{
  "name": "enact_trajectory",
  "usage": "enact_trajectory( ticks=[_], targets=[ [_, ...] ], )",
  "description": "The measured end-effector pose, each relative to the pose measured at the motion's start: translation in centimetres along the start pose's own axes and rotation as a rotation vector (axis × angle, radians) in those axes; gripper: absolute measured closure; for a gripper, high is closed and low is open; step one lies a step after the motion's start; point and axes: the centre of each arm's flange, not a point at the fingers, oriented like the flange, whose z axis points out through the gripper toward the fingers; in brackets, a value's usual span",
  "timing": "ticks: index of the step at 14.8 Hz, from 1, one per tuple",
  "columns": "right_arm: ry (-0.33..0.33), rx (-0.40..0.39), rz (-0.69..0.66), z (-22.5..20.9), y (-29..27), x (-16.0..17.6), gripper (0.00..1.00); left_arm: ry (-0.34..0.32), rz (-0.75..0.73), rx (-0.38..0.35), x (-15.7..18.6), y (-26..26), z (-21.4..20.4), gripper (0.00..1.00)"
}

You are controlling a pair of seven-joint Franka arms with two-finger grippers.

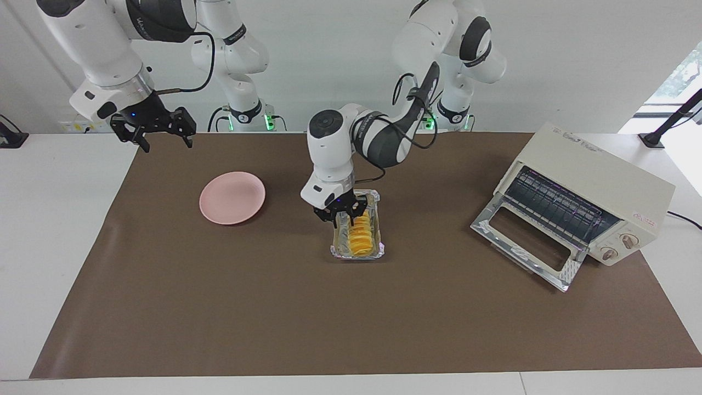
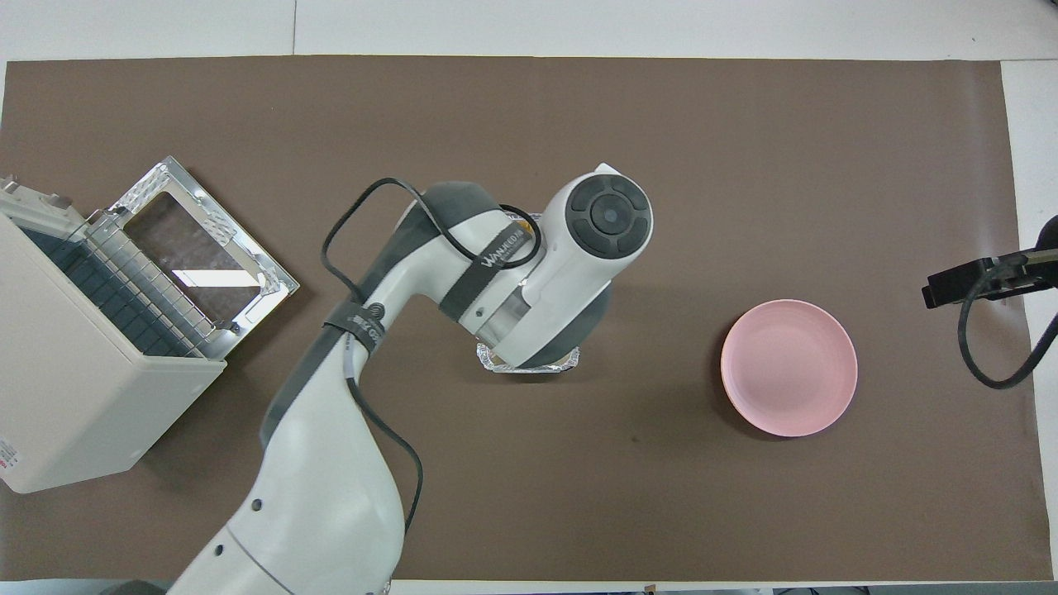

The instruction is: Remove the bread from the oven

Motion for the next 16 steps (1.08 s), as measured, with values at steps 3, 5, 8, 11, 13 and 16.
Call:
enact_trajectory(
  ticks=[3,5,8,11,13,16],
  targets=[
    [0.0,0.001,-0.021,0.0,-1.2,0.2,0.0,-0.009,-0.084,0.002,6.4,-11.6,-6.8,0.06],
    [0.008,-0.001,-0.004,0.1,-3.4,0.6,0.0,-0.044,-0.091,-0.01,8.9,-20.0,-10.6,0.0],
    [0.046,-0.008,0.058,2.3,-8.3,2.0,0.0,-0.112,-0.052,-0.006,9.5,-30.9,-14.9,0.0],
    [0.077,-0.005,0.108,6.1,-13.3,4.5,0.0,-0.179,-0.001,0.005,8.3,-37.1,-16.8,0.0],
    [0.086,-0.001,0.136,9.0,-16.9,6.4,0.0,-0.193,0.023,0.0,7.4,-39.7,-17.5,0.0],
    [0.07,-0.003,0.16,13.6,-22.6,7.9,0.0,-0.197,0.039,-0.005,6.2,-41.7,-18.3,0.0]
  ],
)
